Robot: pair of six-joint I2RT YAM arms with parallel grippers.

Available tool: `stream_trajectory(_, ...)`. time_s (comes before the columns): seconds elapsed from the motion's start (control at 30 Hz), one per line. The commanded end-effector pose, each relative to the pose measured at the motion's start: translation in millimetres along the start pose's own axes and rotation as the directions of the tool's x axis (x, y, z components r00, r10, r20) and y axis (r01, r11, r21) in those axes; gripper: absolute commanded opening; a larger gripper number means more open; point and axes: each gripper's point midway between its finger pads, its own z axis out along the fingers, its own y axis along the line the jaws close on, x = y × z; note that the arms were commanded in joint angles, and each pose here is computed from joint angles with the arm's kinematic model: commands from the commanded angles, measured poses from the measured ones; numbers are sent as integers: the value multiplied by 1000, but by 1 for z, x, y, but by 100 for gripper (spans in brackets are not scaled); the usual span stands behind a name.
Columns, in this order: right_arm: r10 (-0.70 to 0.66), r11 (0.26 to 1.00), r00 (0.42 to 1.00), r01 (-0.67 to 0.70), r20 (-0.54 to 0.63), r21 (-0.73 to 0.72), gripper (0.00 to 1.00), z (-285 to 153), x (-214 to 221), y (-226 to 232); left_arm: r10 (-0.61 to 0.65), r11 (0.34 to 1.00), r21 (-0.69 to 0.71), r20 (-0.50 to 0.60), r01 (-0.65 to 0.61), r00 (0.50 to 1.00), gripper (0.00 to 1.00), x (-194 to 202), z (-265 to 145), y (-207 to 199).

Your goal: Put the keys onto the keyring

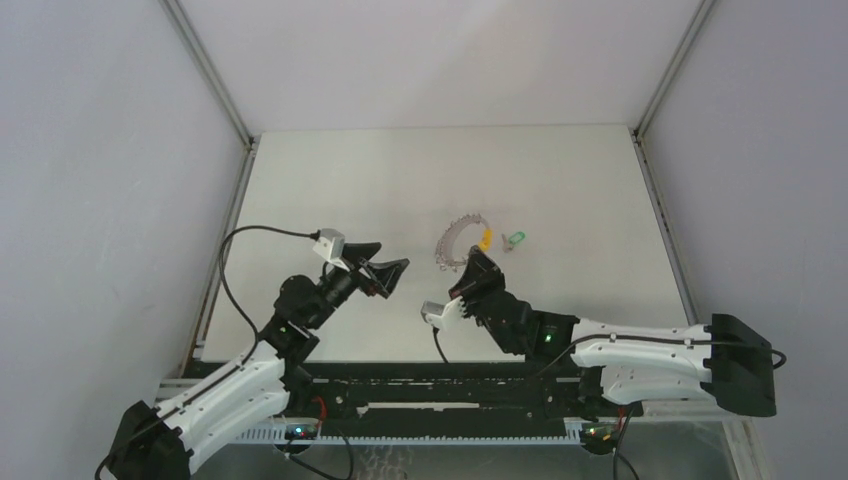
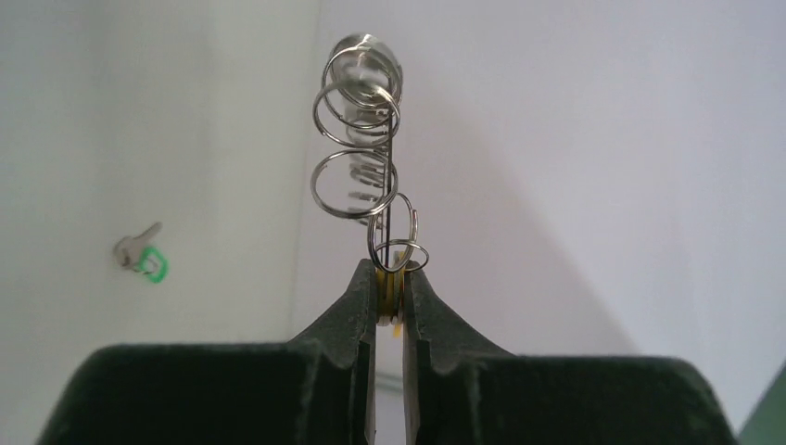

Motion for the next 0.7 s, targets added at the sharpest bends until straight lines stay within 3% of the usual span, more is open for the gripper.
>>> stream_trajectory(0.0, -158, 979, 987, 153, 30, 134, 0, -5, -14, -27, -107, 992, 65, -13, 107, 994, 91, -26, 11, -24)
stream_trajectory(0.13, -133, 966, 991, 125, 18, 227, 0, -17, -1, -53, -134, 985, 109, -27, 136, 991, 91, -36, 10, -38)
stream_trajectory(0.2, -112, 962, 987, 79, 112, 261, 0, -27, -11, -62, -144, 981, 131, -18, 145, 989, 91, -42, 8, -43)
stream_trajectory(0.33, 79, 939, 957, -166, 280, 302, 0, -49, -16, -86, -140, 974, 180, -20, 142, 990, 92, -48, 6, -54)
stream_trajectory(0.43, 4, 946, 962, -92, 272, 310, 0, -46, -22, -72, -159, 959, 232, -38, 163, 987, 91, -51, 5, -66)
stream_trajectory(0.5, 28, 931, 972, -111, 235, 349, 0, -46, -14, -75, -165, 949, 264, -50, 173, 985, 90, -52, 4, -73)
stream_trajectory(0.67, 43, 923, 952, -154, 302, 354, 0, -50, -19, -71, -158, 929, 327, -69, 172, 985, 89, -53, -2, -88)
